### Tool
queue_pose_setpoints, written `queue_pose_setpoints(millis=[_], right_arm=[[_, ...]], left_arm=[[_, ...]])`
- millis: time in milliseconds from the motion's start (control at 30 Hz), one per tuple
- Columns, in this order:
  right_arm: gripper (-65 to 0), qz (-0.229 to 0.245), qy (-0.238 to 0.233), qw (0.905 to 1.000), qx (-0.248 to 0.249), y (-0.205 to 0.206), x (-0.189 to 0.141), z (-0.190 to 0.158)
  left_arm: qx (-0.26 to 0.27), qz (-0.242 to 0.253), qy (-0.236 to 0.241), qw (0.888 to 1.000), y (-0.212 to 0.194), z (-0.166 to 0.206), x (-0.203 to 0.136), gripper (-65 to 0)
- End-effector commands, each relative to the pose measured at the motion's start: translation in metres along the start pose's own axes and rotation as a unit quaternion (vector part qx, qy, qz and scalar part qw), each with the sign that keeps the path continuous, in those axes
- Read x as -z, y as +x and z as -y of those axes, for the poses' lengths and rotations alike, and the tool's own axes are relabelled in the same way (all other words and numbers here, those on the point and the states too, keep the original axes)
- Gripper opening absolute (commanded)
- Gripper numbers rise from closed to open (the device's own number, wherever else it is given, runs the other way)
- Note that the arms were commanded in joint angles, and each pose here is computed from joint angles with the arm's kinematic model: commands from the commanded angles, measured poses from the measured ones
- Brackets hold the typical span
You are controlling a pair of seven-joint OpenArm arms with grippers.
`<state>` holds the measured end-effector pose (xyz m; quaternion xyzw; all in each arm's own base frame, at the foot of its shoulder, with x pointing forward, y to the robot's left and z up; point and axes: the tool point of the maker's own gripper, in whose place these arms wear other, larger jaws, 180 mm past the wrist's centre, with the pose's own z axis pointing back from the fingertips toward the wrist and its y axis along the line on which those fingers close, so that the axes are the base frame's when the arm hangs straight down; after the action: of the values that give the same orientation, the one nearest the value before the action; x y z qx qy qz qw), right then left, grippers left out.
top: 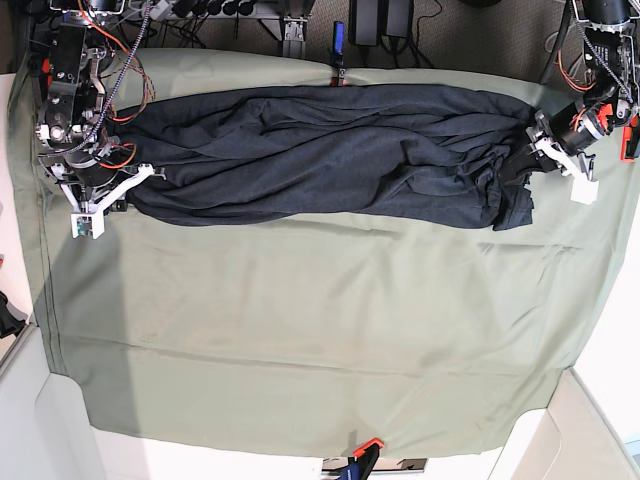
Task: Fold the T-shirt properly
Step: 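Move the left gripper to the shirt's end and grasp the bunched fabric, then lift the bunched end with the left gripper and fold it toward the right gripper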
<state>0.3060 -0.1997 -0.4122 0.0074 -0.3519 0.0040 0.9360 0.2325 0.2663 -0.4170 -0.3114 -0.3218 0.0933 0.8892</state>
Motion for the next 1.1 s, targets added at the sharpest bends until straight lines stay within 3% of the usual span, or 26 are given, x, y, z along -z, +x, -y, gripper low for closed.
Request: queue_pose_setpoints(millis=[0, 167, 333, 467, 600, 767, 833, 1067], right_arm=[[-65.0, 0.013, -0.001, 0.9999, -0.004, 0.01, -0.002, 0.002], [-65.0, 0.013, -0.001, 0.9999, -0.004, 0.01, -0.002, 0.003], [-65.0, 0.017, -0.001, 0.9998, -0.004, 0.012, -0.002, 0.003], [-65.0, 0.016, -0.001, 0.9999, -0.004, 0.011, -0.002, 0.003], [-65.0, 0.017, -0.001, 0.9998, -0.004, 0.011, -0.002, 0.002], [-65.0, 0.016, -0.001, 0.9999, -0.004, 0.011, -0.002, 0.003], [-65.0, 0.016, -0.001, 0.9999, -0.004, 0.011, -0.002, 0.003], [-65.0, 0.02, -0.001, 0.9998, -0.004, 0.013, -0.002, 0.003]], left_arm=[[0.018, -0.009, 0.016, 1.0, 0.003, -0.004, -0.006, -65.0], [0.092, 0.079, 0.079, 0.989, 0.062, -0.015, -0.038, -65.0], [0.163, 0.09, 0.125, 0.974, 0.089, -0.018, -0.056, -65.0], [0.216, 0.096, 0.171, 0.956, 0.11, -0.029, -0.064, -65.0], [0.246, 0.102, 0.192, 0.945, 0.13, -0.03, -0.07, -65.0], [0.274, 0.105, 0.169, 0.941, 0.137, -0.002, -0.071, -65.0], [0.293, 0.1, 0.135, 0.941, 0.129, 0.027, -0.064, -65.0], [0.384, 0.064, 0.029, 0.921, 0.072, 0.133, -0.015, -65.0]])
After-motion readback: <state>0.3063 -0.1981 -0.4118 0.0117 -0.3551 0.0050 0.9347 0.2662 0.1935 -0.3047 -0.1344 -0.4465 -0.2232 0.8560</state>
